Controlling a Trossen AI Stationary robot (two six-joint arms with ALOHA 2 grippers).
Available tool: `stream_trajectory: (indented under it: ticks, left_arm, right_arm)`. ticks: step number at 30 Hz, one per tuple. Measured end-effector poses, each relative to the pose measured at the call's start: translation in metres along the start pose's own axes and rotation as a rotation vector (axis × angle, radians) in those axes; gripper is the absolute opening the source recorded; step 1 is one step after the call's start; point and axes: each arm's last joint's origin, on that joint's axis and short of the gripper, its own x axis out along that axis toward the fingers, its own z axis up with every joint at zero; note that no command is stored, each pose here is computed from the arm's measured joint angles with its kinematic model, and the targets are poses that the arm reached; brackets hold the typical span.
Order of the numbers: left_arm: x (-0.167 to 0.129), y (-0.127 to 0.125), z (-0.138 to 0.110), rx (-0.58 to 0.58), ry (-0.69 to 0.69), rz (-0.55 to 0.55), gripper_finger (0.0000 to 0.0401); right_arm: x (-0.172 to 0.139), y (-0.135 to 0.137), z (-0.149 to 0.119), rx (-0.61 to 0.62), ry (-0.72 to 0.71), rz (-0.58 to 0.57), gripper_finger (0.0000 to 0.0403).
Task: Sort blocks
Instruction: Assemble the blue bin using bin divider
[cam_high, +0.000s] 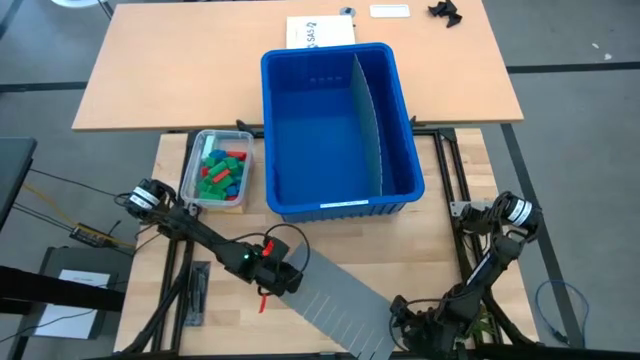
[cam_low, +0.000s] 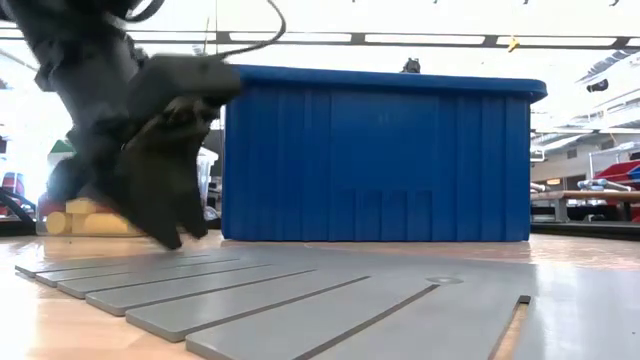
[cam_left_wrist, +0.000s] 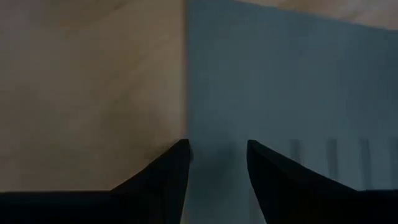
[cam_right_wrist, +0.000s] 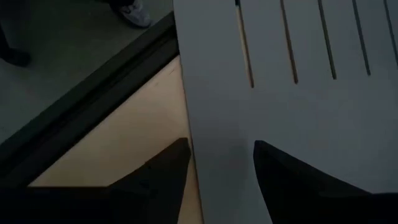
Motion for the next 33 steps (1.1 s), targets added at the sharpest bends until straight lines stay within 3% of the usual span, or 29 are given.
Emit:
stream_trajectory:
  ticks: [9,15,25,33]
  left_arm:
    - [0.007,0.016,-0.003,0.003,-0.058,0.011,0.0172]
    - [0.017,0.010,-0.003,0.015,-0.016,-0.059,0.0172]
    - [0.026,0.000,-0.007,-0.060,-0.006,-0.184,0.0168]
    - [0.026,-0.001,-0.007,-0.067,-0.024,-0.193,0.0167]
  right_arm:
    - [0.001,0.000,-0.002,0.022,0.006,0.016,0.0184]
    - [0.006,-0.003,-0.003,0.028,0.019,0.020,0.0181]
    - [0.009,-0.004,-0.006,0.049,0.010,0.059,0.0177]
    - [0.009,-0.003,-0.007,0.046,0.006,0.031,0.0169]
